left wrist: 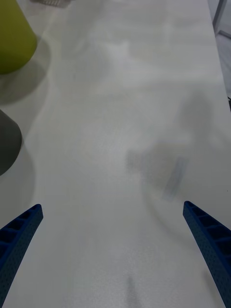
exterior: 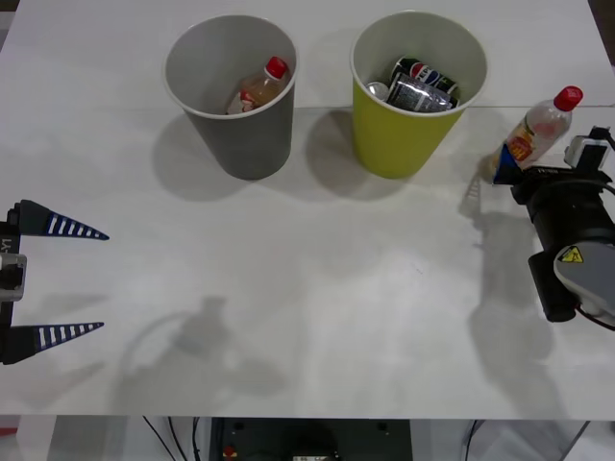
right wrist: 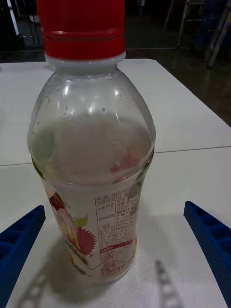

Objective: Put the can into the green bin and the plastic bottle into the gray bin

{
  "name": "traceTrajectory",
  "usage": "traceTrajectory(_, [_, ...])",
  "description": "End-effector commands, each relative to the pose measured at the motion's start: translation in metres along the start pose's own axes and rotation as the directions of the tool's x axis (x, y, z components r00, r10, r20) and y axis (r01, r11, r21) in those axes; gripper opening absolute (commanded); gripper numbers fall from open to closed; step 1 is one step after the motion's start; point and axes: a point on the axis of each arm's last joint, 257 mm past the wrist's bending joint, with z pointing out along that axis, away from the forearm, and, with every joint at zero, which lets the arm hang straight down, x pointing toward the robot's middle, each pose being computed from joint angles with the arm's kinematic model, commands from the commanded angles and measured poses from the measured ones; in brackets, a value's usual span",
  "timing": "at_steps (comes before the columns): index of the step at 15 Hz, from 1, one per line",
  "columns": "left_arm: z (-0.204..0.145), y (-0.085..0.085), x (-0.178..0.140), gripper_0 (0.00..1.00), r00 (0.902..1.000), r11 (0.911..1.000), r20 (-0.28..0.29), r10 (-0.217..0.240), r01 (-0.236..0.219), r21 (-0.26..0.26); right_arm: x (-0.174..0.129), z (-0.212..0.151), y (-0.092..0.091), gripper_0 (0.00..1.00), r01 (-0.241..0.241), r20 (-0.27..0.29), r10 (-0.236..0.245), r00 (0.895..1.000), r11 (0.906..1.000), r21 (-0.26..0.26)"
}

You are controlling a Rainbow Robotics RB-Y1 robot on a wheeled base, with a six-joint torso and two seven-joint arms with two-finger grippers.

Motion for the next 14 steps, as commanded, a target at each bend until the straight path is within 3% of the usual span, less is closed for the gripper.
traceTrajectory(1, [0.000,0.000,0.000,1.00,1.0000,1.0000,0.000,0.000,0.000,0.000,-0.001,0.013,-0.003,1.00,0.015,-0.005,-0.015,1.000,0.9998,0.016])
traceTrajectory(6, [0.000,0.000,0.000,1.00,1.0000,1.0000,0.000,0.000,0.000,0.000,-0.010,0.034,-0.006,1.00,0.026,-0.005,-0.026,1.000,0.9989,0.038])
traceTrajectory(11, [0.000,0.000,0.000,1.00,1.0000,1.0000,0.000,0.000,0.000,0.000,-0.015,0.042,0.003,1.00,0.023,-0.003,-0.023,1.000,0.9992,0.033])
traceTrajectory(12, [0.000,0.000,0.000,1.00,1.0000,1.0000,0.000,0.000,0.000,0.000,-0.016,0.042,0.004,0.88,0.028,-0.001,-0.028,1.000,0.9991,0.031])
traceTrajectory(13, [0.000,0.000,0.000,1.00,1.0000,1.0000,0.000,0.000,0.000,0.000,-0.015,0.042,0.004,0.29,0.036,-0.001,-0.036,0.999,0.9989,0.031])
traceTrajectory(14, [0.000,0.000,0.000,1.00,1.0000,1.0000,0.000,0.000,0.000,0.000,-0.015,0.042,0.004,0.00,0.034,-0.002,-0.034,0.999,0.9990,0.029])
